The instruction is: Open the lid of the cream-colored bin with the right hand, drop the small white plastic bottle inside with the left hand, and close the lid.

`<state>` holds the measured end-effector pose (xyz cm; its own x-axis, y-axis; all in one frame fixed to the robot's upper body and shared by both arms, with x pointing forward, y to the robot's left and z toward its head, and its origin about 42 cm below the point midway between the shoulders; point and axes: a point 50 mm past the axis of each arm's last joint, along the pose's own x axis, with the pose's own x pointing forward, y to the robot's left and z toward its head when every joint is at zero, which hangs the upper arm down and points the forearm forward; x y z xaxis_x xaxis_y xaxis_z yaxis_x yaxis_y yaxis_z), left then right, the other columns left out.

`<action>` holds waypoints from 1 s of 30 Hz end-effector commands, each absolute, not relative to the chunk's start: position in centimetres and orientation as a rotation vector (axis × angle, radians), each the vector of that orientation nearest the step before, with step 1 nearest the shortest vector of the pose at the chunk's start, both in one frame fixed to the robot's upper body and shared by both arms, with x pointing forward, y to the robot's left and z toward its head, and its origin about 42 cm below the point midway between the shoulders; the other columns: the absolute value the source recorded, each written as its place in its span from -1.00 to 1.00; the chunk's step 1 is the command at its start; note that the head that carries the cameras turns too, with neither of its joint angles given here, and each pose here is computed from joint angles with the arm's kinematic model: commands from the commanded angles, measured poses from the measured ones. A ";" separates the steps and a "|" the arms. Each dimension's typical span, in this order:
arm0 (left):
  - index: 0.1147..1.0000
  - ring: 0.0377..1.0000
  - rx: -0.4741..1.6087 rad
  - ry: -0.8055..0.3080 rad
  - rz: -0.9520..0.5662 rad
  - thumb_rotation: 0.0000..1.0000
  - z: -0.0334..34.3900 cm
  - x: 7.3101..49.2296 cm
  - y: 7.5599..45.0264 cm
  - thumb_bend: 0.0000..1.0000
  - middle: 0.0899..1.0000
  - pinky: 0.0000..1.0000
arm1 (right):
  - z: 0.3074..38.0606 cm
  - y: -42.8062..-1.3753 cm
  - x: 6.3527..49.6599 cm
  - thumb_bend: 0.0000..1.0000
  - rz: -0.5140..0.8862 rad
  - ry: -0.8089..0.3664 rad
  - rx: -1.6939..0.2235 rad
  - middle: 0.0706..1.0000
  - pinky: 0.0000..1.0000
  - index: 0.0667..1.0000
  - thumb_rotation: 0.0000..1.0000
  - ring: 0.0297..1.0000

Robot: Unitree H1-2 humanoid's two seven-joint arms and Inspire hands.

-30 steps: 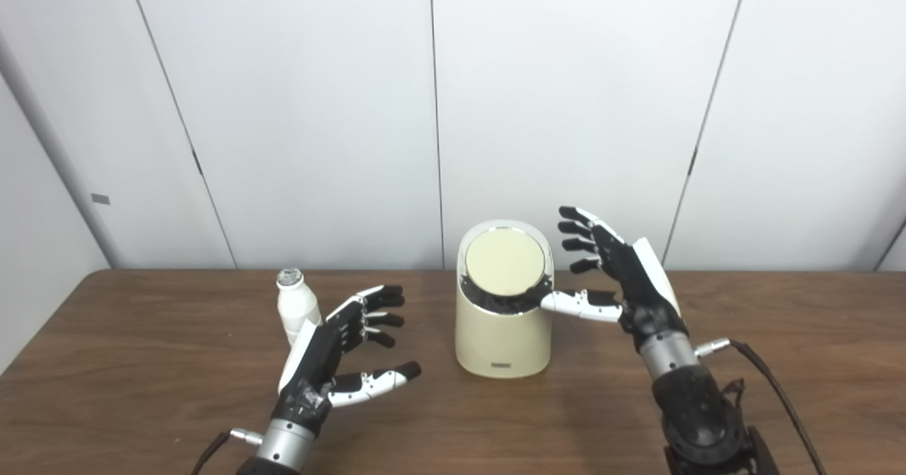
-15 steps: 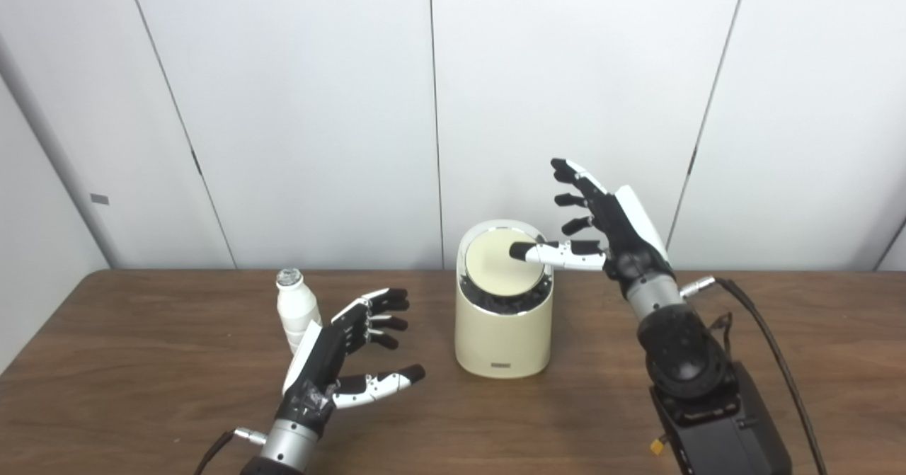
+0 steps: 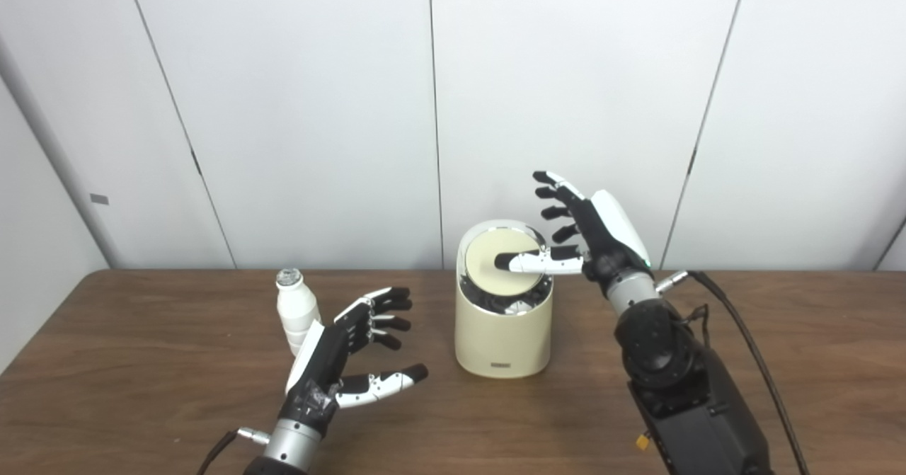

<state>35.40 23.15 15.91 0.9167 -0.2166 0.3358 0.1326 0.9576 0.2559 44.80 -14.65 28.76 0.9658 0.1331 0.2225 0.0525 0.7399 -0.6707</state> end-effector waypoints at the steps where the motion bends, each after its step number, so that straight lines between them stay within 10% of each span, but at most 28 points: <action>1: 0.56 0.37 0.224 -0.476 -0.181 -0.88 18.4 36.2 22.7 0.49 0.52 0.18 | 31.7 -13.9 45.2 0.80 0.012 -0.371 -0.750 0.69 0.19 0.78 -0.28 0.52; 30: 0.57 0.36 0.212 -0.482 -0.187 -0.90 19.0 35.7 22.5 0.46 0.52 0.18 | 30.1 -14.0 46.8 0.78 -0.017 -0.307 -1.063 0.74 0.26 0.77 -0.56 0.59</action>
